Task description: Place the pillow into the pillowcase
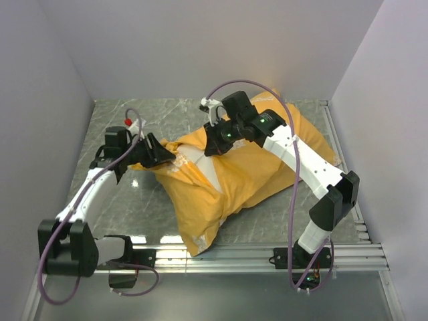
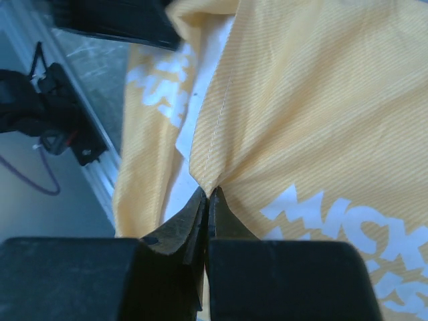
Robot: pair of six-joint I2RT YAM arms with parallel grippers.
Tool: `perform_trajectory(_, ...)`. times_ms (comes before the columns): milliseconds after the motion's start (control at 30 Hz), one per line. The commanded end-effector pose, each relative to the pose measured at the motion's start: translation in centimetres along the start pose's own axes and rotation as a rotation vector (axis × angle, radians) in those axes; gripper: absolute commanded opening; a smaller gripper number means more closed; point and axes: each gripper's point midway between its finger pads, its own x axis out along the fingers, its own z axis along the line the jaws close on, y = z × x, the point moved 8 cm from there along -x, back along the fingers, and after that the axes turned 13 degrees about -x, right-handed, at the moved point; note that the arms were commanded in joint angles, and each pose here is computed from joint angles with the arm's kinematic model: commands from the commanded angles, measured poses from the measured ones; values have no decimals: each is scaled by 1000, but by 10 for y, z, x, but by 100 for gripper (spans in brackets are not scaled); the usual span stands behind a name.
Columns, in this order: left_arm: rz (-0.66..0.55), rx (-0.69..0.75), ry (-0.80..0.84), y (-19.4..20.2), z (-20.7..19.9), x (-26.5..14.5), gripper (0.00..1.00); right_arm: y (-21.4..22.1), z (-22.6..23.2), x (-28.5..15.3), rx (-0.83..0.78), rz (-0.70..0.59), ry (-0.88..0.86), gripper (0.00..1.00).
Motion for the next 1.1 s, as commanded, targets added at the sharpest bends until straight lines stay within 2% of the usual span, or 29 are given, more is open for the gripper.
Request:
perform_trajectory(0, 27, 21, 37, 1, 0, 22, 55, -7, 31, -5, -16, -59, -164, 0)
perform_trajectory(100, 15, 60, 104, -1, -9, 22, 57, 15, 33, 16, 6, 23, -191, 1)
perform_trajectory(267, 11, 102, 93, 4, -16, 12, 60, 34, 25, 42, 39, 141, -172, 13)
perform_trajectory(433, 14, 100, 44, 12, -12, 14, 65, 30, 10, 47, 35, 157, -40, 21)
perform_trajectory(467, -1, 101, 18, 11, -11, 17, 65, 28, 9, 47, 38, 155, -22, 31)
perform_trajectory(567, 17, 89, -28, 15, -5, 25, 65, 25, 3, 50, 53, 173, 30, 44)
perform_trajectory(633, 31, 63, -61, 17, 2, 31, 60, 25, 1, 53, 62, 183, 45, 44)
perform_trajectory(667, 34, 61, -69, 17, 4, 32, 56, 25, 1, 53, 62, 188, 45, 41)
perform_trajectory(700, 36, 62, -80, 17, 5, 32, 46, 22, 1, 52, 65, 180, 56, 39)
perform_trajectory(767, 37, 76, -76, 16, 2, 30, 36, 17, 1, 50, 56, 165, 60, 33)
perform_trajectory(800, 35, 91, -60, 14, -3, 28, 27, 14, 1, 48, 47, 160, 70, 26)
perform_trajectory(833, 36, 108, -47, 14, -6, 26, 23, 13, 2, 48, 42, 157, 74, 16)
perform_trajectory(867, 37, 118, -32, 14, -9, 24, 20, 8, 1, 46, 37, 143, 80, 0)
perform_trajectory(900, 34, 131, -13, 15, -13, 20, 13, 6, 1, 45, 36, 141, 84, 0)
perform_trajectory(1000, 40, 176, 64, 18, -27, 11, 3, -2, 4, 38, 19, 117, 67, 0)
perform_trajectory(1067, 48, 204, 107, 20, -34, 5, 0, -10, 8, 27, 1, 72, 59, 0)
